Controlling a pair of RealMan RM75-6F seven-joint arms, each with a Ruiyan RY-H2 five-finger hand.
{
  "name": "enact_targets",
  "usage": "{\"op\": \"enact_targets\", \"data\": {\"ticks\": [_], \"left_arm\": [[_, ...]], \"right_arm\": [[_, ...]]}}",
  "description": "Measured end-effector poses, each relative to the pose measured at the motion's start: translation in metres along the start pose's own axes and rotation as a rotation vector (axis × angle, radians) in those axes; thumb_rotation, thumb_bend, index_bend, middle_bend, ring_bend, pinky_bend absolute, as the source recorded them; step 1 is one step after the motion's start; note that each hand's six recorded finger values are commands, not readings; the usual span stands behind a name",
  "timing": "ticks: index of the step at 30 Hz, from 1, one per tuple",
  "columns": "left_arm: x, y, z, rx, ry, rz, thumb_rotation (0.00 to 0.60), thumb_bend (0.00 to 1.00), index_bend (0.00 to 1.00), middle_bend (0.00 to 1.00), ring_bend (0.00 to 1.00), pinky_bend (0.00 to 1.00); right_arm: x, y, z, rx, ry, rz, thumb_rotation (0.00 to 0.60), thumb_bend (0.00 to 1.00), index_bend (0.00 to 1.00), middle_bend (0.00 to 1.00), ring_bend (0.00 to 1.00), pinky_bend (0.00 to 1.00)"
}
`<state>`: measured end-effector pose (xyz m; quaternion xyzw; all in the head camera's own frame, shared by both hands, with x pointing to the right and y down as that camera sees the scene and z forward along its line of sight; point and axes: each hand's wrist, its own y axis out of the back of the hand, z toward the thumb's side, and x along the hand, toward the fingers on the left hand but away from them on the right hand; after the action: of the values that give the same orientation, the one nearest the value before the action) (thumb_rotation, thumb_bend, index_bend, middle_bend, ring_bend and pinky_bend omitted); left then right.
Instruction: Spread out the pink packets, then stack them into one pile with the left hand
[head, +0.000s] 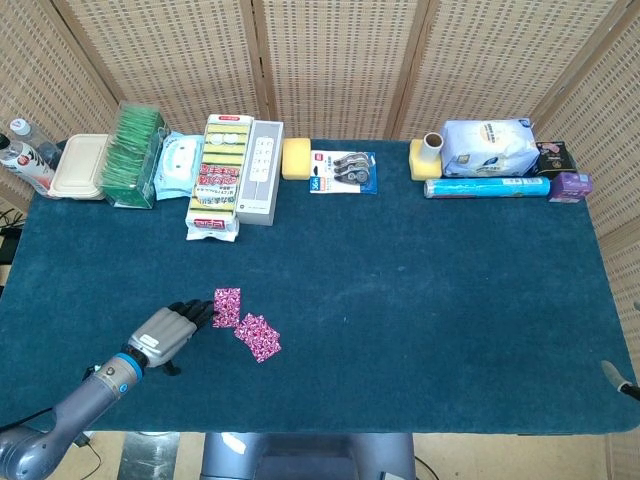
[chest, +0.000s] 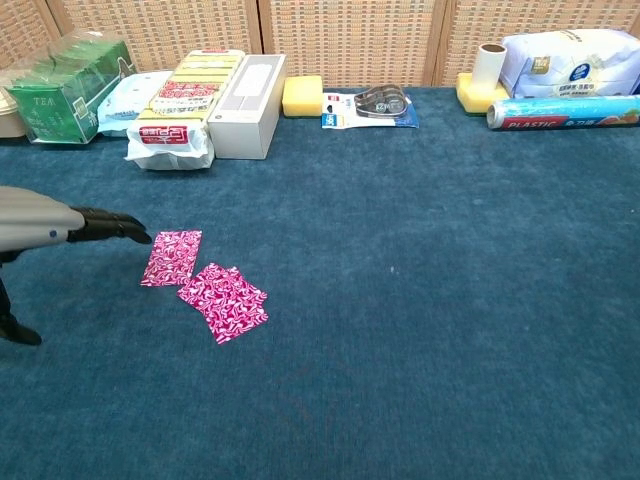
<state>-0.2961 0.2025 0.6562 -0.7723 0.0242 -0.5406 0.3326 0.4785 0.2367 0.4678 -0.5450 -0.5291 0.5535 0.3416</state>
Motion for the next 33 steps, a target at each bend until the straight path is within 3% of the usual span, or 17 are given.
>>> {"op": "enact_targets", "data": {"ticks": [7, 23, 33], "left_arm": [[0.000, -0.003, 0.027, 0.060, -0.065, -0.006, 0.600, 0.08, 0.00, 0.00, 0.00, 0.14], [0.027, -0.008, 0.065, 0.122, -0.084, -0.042, 0.600, 0.08, 0.00, 0.00, 0.00, 0.14], [0.020, -0.022, 0.067, 0.142, -0.070, -0.096, 0.600, 0.08, 0.00, 0.00, 0.00, 0.14]], "right_arm": [[0.000, 0.001, -0.001, -0.005, -0.002, -0.001, 0.600, 0.23, 0.18, 0.05, 0.00, 0.00], [-0.001, 0.003, -0.003, -0.010, -0.008, -0.007, 0.600, 0.23, 0.18, 0.05, 0.00, 0.00], [-0.001, 0.005, -0.003, -0.014, -0.004, -0.012, 0.600, 0.23, 0.18, 0.05, 0.00, 0.00]]}}
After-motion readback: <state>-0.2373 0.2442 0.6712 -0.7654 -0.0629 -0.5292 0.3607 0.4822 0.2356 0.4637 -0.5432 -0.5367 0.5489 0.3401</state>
